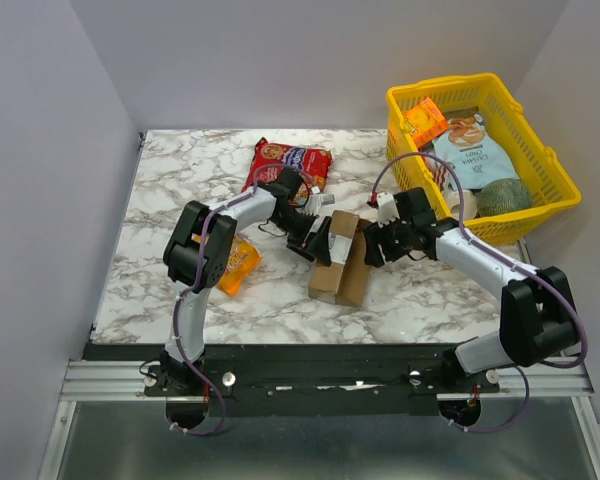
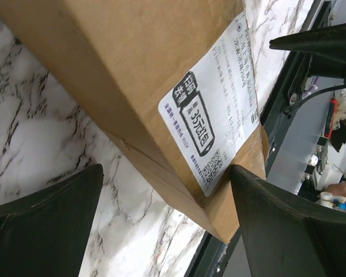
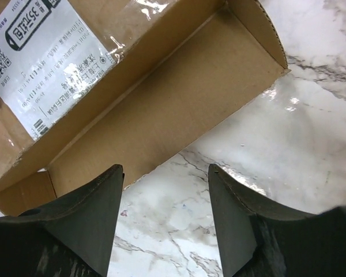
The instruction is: Unpack the express box
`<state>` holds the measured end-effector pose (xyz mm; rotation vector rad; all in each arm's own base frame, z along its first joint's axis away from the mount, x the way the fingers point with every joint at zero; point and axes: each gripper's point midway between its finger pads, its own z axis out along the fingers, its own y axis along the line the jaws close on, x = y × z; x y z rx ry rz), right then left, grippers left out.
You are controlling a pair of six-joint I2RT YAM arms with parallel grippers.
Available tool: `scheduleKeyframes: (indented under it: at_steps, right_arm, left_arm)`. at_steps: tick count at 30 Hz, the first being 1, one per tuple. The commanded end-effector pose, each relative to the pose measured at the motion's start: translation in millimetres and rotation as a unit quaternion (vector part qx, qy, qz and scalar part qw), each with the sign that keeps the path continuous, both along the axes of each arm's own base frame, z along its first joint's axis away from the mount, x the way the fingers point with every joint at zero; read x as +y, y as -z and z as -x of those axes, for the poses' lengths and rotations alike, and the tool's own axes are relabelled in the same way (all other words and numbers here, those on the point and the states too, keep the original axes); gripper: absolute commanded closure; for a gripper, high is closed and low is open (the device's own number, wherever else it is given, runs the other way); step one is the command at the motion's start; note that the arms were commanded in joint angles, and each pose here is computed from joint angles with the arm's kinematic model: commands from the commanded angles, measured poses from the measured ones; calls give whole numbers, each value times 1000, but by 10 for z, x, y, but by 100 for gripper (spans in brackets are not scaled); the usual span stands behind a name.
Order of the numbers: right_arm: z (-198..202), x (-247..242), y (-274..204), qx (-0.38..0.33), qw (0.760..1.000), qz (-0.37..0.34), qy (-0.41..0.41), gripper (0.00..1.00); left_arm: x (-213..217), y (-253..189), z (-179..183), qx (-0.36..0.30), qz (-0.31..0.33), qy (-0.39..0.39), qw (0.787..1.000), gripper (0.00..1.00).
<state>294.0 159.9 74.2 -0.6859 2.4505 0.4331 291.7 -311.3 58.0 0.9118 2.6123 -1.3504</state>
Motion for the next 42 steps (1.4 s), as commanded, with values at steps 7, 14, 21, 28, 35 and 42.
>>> scheduleKeyframes:
  at_steps: [7, 14, 21, 28, 35, 42]
  right_arm:
    - [390, 297, 271, 152, 979, -127, -48, 35]
    - [304, 462, 168, 159, 966, -191, -71, 70]
    - [-87, 472, -350, 84, 979, -177, -64, 100]
    - [-512, 474, -1321, 20, 986, -163, -27, 99]
    - [-616, 487, -1442, 16, 988, -154, -28, 100]
    - [-545, 599, -1448, 57, 980, -187, -24, 99]
  left_arm:
    - [326, 335, 22, -2, -60, -10, 998, 2]
    - [345, 446, 23, 13, -64, -12, 998, 2]
    - [332, 231, -142, -14, -53, -14, 998, 2]
    - [772, -954, -699, -232, -31, -39, 971, 2]
    - [583, -1589, -444, -355, 43, 46, 933, 2]
    - [352, -1380, -342, -330, 59, 67, 940, 2]
